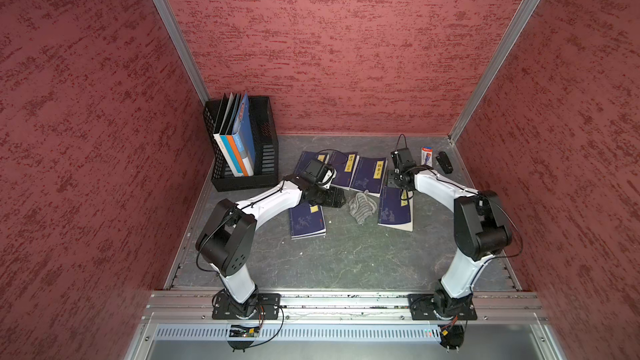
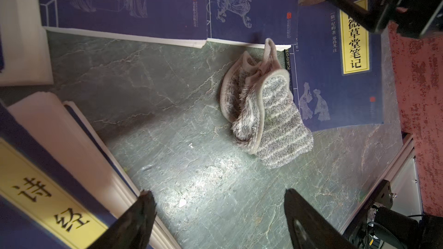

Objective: Wipe the cover of the book
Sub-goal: Move the book to the center of the board.

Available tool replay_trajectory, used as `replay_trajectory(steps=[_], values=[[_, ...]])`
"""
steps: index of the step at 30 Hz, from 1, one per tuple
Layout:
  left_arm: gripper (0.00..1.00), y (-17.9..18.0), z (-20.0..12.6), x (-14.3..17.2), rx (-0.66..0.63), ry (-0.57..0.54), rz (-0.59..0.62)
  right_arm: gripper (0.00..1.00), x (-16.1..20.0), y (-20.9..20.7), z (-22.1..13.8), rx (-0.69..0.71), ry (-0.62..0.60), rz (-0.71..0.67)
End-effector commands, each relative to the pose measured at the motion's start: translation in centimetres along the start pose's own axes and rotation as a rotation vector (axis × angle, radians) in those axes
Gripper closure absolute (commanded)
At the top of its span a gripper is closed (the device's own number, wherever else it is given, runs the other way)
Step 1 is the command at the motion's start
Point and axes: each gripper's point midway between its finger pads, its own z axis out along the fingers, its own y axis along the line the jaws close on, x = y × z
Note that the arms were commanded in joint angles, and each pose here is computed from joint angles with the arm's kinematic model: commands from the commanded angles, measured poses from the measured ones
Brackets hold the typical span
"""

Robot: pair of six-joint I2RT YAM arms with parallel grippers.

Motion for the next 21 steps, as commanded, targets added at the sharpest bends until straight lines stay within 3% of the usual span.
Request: replay_trajectory(steps=[1, 13, 21], values=[[0.14, -0.1, -0.8, -0.3, -0.018, -0.025, 0.005, 0.29, 0.0, -0.1, 0.8, -0.012, 0.013, -0.017], [0.15, 0.6, -2.1, 0.4, -0.055, -0.037, 0.005, 0.29, -3.7, -1.9, -1.2, 0.07, -0.082, 0.018], [0.14, 1.0, -2.8, 0.8, -0.074, -0.047, 0.006, 0.3, -3.3, 0.6, 0.4, -0.057, -0.052, 0.028]])
